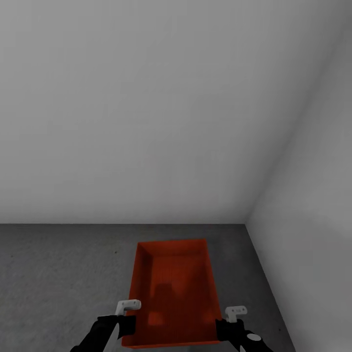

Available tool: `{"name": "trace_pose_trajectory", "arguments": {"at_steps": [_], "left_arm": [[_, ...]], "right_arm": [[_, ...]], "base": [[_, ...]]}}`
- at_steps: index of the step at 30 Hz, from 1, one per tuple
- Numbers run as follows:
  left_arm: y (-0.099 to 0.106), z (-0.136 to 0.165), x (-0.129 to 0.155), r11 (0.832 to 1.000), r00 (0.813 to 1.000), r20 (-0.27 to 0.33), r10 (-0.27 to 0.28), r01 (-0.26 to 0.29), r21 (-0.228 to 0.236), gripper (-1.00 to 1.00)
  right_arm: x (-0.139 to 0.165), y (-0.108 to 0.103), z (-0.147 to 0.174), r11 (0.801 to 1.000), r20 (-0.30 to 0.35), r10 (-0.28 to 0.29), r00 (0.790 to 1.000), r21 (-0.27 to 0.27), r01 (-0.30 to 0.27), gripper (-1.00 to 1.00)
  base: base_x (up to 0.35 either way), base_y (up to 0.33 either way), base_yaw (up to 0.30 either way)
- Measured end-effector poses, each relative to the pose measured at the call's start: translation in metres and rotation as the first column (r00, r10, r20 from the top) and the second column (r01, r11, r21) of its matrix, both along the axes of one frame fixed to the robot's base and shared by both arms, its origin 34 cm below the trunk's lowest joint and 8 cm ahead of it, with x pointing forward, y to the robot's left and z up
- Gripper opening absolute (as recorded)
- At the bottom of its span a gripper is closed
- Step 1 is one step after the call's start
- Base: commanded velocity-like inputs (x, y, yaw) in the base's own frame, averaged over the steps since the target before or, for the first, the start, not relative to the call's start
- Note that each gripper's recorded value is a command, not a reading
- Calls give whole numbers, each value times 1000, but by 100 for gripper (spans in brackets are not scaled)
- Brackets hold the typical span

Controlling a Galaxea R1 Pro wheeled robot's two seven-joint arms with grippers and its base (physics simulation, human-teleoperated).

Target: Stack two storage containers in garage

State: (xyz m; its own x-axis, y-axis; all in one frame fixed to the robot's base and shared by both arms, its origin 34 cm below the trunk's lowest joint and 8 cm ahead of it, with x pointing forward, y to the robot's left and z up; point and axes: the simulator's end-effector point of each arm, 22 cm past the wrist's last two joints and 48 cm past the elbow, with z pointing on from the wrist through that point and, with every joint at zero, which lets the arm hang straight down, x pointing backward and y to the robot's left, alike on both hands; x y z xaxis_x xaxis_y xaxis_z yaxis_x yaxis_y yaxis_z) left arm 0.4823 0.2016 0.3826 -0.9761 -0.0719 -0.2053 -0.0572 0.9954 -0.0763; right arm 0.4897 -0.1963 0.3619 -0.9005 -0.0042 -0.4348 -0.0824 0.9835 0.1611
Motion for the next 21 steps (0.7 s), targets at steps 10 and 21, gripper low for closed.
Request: {"name": "trace_pose_trajectory", "arguments": {"at_steps": [10, 21], "left_arm": [[-1, -8, -2, 1000, 1000, 0, 0, 0, -1, -100], [0, -30, -5, 1000, 1000, 0, 0, 0, 0, -100]], "right_arm": [[-1, -1, -8, 1000, 0, 1, 1000, -1, -1, -100], [-5, 0, -30, 1000, 0, 0, 1000, 0, 0, -100]], "base": [[0, 0, 0], [0, 0, 0]]}}
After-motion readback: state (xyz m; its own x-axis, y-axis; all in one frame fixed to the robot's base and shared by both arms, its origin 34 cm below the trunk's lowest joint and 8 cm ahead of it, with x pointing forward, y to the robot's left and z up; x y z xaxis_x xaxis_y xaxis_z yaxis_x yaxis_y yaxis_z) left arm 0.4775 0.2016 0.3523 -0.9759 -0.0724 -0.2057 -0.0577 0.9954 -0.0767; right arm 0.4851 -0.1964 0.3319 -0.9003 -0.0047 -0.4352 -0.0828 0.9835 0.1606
